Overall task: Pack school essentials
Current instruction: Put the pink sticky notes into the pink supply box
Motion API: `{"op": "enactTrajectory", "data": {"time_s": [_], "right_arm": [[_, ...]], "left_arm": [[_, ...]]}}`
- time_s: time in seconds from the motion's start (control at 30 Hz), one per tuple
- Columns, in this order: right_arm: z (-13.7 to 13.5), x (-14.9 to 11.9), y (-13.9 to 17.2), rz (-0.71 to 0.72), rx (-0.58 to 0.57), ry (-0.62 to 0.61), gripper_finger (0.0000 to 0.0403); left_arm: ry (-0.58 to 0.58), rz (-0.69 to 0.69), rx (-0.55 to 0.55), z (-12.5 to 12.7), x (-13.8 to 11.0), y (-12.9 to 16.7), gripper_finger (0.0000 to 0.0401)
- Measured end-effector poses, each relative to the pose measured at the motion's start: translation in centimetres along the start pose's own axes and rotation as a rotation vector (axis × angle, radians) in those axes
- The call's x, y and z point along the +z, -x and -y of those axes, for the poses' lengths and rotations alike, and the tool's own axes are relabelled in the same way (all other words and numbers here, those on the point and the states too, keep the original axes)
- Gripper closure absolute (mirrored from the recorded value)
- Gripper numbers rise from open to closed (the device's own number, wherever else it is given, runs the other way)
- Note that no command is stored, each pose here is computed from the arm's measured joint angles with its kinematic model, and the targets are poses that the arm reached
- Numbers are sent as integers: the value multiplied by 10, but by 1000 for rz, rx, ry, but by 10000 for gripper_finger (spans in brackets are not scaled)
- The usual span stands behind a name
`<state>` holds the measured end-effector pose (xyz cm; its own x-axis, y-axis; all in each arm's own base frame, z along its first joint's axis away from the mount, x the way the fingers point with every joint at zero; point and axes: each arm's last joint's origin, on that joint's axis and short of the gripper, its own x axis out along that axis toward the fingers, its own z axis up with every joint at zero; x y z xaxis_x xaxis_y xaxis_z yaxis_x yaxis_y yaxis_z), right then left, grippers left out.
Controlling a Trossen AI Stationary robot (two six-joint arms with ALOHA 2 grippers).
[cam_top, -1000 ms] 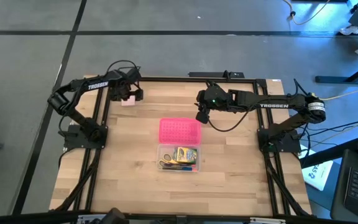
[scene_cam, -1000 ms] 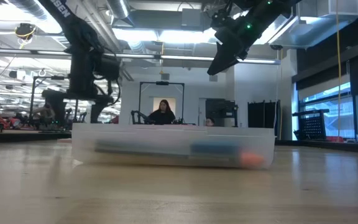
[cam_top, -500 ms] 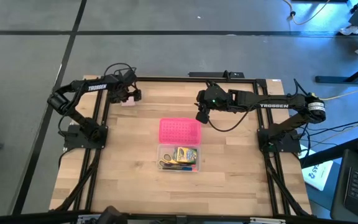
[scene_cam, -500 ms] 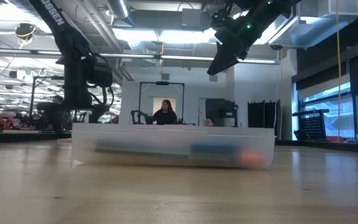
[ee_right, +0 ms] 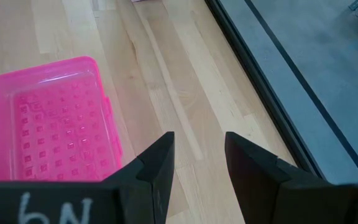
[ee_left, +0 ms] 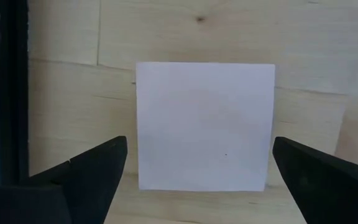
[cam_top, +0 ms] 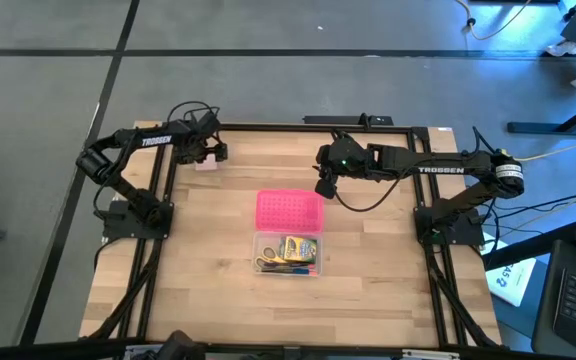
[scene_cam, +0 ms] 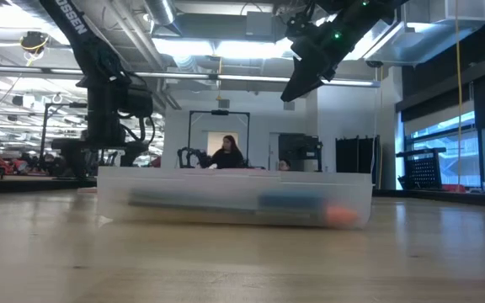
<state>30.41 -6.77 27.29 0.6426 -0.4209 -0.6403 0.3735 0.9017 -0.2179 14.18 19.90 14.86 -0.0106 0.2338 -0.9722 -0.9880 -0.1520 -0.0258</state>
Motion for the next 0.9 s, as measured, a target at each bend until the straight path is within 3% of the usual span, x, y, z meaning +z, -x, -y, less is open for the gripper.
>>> {"op": "enactTrajectory", "data": {"time_s": [0.9], "right_arm": [[0,0,0,0,0,0,259]], "left_arm": [[-10,15,19,4,-1,-5,4]]}}
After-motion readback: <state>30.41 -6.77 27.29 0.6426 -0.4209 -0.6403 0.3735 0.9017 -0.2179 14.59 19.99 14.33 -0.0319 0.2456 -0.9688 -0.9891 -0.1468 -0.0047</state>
